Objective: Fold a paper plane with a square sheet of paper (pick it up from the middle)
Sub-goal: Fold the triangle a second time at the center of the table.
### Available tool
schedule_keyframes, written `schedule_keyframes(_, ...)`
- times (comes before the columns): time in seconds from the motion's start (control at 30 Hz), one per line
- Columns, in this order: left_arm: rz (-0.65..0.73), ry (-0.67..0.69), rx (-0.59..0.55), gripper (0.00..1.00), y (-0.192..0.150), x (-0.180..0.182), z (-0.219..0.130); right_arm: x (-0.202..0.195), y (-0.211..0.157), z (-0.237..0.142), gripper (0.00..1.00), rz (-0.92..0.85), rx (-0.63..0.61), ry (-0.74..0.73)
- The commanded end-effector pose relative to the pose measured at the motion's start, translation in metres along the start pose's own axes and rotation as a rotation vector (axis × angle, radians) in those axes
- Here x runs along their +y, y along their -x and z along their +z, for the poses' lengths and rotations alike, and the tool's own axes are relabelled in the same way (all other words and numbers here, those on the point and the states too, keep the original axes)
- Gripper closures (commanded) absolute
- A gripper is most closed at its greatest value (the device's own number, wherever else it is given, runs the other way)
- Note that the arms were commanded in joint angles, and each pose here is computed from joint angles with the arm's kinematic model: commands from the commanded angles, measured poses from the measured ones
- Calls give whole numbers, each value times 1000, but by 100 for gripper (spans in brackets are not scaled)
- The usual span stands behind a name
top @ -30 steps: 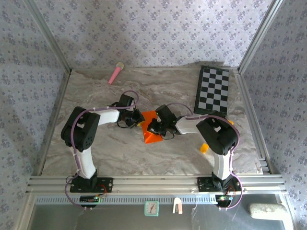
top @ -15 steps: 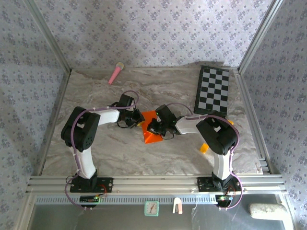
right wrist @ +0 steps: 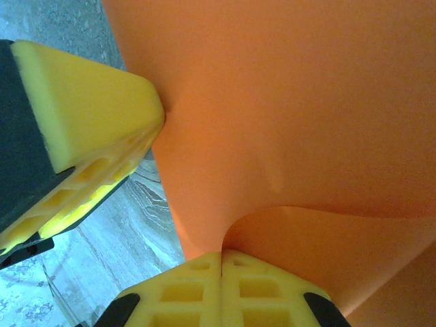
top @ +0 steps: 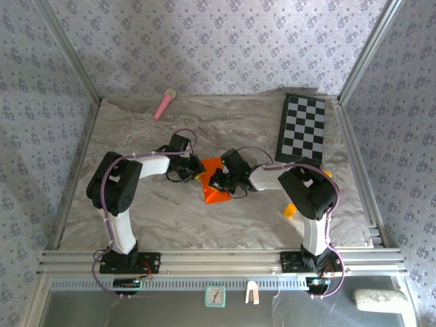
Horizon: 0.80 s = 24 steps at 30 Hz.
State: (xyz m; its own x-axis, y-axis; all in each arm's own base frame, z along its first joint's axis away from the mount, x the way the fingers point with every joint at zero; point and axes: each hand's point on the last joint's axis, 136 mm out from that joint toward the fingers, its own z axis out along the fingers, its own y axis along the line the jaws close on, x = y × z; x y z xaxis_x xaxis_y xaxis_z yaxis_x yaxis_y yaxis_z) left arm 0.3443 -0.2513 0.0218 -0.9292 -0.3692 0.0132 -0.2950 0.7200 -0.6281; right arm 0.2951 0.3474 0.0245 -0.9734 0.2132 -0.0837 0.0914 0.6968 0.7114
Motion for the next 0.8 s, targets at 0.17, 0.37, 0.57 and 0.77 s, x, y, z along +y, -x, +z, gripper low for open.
schedule_keyframes(0.17,-29,63,33,86,-12,17,6,-10,-3,10,100,16,27,-34)
schedule_keyframes(0.37,-11,41,4,85,-3,5,-6,-19,-6,10,94,33,40,-69)
schedule_keyframes(0.57,2,33,-104,79,26,-6,-41,-20,-7,9,76,35,42,-74)
schedule_keyframes(0.77,-12,40,-180,76,41,1,-72,-16,-5,8,63,28,41,-67)
